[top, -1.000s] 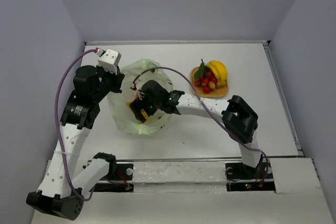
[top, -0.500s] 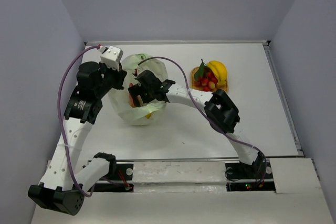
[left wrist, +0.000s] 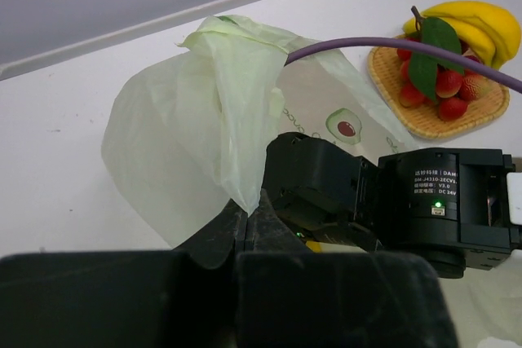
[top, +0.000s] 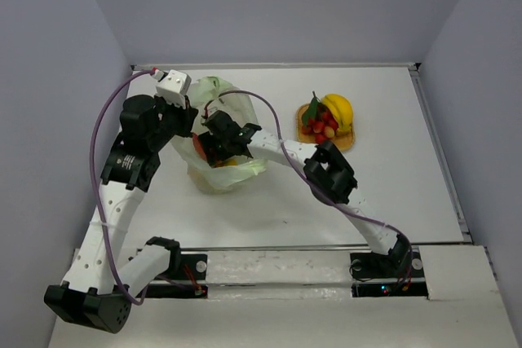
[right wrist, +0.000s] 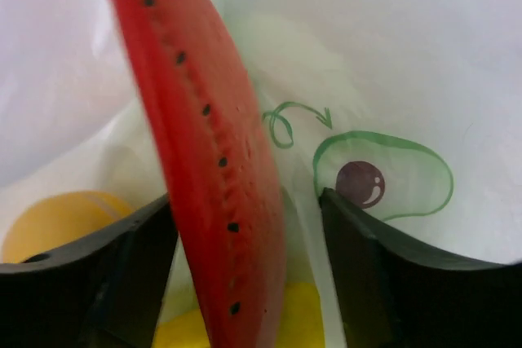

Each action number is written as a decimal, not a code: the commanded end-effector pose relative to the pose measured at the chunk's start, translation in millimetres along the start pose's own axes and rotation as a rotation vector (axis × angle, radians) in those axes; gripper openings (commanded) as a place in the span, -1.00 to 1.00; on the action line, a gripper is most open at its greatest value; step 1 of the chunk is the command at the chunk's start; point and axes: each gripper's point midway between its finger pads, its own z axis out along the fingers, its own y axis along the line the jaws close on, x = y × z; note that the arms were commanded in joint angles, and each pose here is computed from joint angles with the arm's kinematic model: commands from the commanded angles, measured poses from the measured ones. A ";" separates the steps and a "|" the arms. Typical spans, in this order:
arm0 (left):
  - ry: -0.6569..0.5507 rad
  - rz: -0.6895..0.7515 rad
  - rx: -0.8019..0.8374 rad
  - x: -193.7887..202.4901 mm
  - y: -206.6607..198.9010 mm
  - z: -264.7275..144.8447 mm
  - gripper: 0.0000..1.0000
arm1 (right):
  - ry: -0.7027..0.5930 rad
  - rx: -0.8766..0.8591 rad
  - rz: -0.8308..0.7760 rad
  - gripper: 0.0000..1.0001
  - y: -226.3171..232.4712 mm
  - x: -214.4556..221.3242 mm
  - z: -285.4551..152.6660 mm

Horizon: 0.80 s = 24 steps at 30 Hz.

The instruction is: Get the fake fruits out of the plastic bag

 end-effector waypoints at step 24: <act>0.023 -0.069 -0.305 -5.3 60.9 29.1 -1.00 | -0.376 -0.134 -0.176 -0.99 31.7 -122.1 -198.1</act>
